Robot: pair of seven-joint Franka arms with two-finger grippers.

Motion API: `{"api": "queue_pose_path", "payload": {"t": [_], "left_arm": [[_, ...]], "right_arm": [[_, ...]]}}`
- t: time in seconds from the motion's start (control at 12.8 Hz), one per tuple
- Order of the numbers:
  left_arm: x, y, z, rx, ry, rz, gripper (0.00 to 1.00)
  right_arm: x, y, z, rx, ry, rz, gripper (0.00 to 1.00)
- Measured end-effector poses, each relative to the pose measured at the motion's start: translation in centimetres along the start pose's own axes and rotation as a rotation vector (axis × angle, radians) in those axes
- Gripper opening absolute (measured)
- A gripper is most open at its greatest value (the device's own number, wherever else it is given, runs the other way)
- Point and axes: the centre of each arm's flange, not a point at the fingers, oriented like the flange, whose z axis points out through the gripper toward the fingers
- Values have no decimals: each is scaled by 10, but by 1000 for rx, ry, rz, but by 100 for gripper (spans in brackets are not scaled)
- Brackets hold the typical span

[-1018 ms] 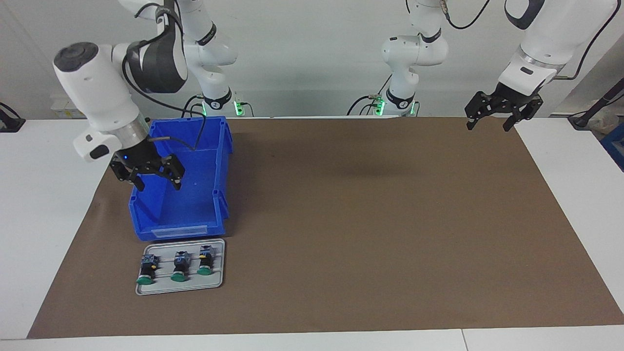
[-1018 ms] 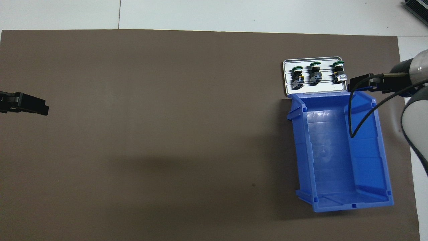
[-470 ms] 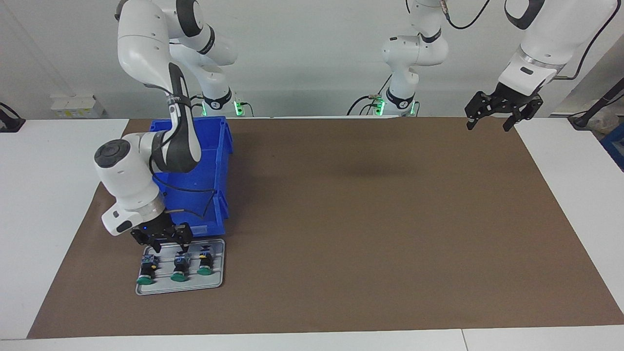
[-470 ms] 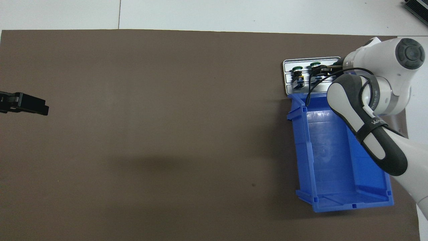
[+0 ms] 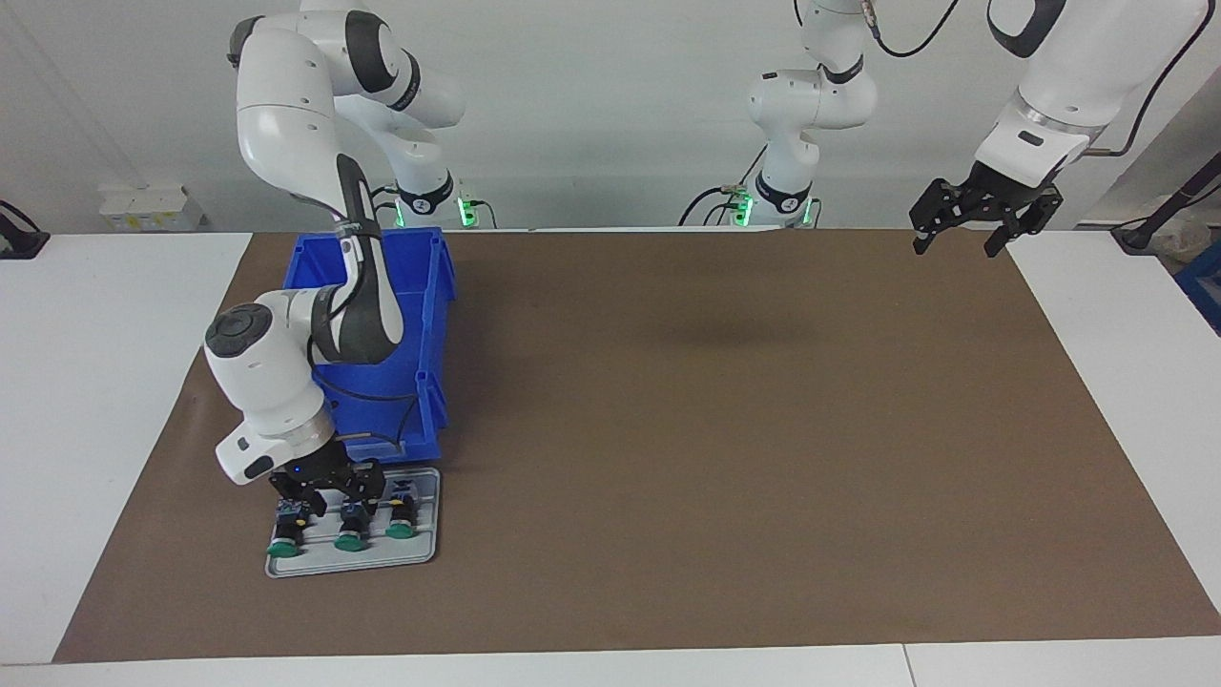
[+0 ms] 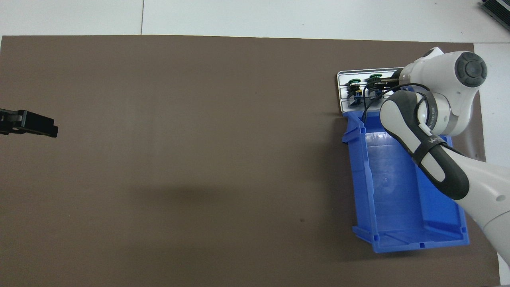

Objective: Place and press button with both arms
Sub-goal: 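Grasp a green-capped button from the metal tray with the right gripper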

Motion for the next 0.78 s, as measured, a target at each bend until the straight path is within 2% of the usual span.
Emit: {"api": "queue_pose_path", "payload": {"t": [0.16, 0.31, 0.47, 0.55, 0.7, 0.78], "left_arm": [[0, 0, 0, 0, 0, 0, 100], [0, 0, 0, 0, 0, 0, 100], [0, 0, 0, 0, 0, 0, 100], [0, 0, 0, 0, 0, 0, 100], [0, 0, 0, 0, 0, 0, 100], [0, 0, 0, 0, 0, 0, 100]], "right_arm": [[0, -1, 2, 1, -1, -1, 59], [0, 0, 7, 1, 13, 0, 59], [-2, 0, 12, 2, 9, 0, 48], [-2, 0, 13, 2, 8, 0, 48], [-1, 0, 12, 2, 1, 1, 32], [-1, 0, 11, 2, -7, 1, 32]]}}
